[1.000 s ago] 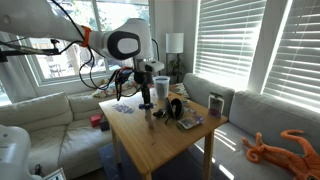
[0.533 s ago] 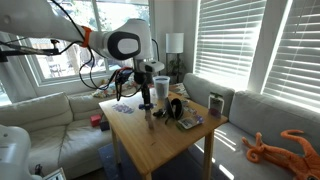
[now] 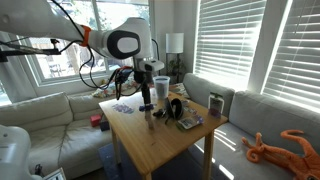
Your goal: Put the toy car on top of the stack of blocks
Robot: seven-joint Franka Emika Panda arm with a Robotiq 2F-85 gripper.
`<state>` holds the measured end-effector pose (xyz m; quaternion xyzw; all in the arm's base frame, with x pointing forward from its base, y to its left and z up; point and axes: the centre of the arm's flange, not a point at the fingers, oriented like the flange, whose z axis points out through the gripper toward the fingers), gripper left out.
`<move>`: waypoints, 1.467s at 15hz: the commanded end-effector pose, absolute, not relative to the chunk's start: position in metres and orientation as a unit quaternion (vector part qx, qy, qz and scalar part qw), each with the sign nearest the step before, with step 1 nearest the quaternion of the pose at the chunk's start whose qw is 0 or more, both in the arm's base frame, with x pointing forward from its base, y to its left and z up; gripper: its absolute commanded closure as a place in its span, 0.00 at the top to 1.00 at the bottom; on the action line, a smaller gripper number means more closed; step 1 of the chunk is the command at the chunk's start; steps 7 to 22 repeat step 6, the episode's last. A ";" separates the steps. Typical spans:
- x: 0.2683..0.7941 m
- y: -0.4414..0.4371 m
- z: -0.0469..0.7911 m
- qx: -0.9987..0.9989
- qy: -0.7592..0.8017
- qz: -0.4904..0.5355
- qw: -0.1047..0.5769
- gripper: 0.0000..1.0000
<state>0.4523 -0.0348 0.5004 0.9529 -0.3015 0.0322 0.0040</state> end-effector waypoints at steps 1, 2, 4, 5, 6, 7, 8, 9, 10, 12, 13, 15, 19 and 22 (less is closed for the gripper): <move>0.438 -0.032 0.535 0.950 -0.306 0.053 -0.023 1.00; 0.431 -0.032 0.547 0.950 -0.303 0.063 -0.039 1.00; 0.422 -0.032 0.561 0.952 -0.287 0.073 -0.081 1.00; 0.419 -0.031 0.563 0.952 -0.278 0.074 -0.101 1.00; 0.435 -0.031 0.552 0.950 -0.295 0.076 -0.063 1.00; 0.435 -0.031 0.552 0.950 -0.295 0.076 -0.063 1.00; 0.435 -0.031 0.552 0.950 -0.295 0.076 -0.063 1.00; 0.435 -0.031 0.552 0.950 -0.295 0.076 -0.063 1.00; 0.435 -0.031 0.552 0.950 -0.295 0.076 -0.063 1.00; 0.435 -0.031 0.552 0.950 -0.295 0.076 -0.063 1.00; 0.435 -0.031 0.552 0.950 -0.295 0.076 -0.063 1.00; 0.435 -0.031 0.552 0.950 -0.295 0.076 -0.063 1.00; 0.435 -0.031 0.552 0.950 -0.295 0.076 -0.063 1.00; 0.435 -0.031 0.552 0.950 -0.295 0.076 -0.063 1.00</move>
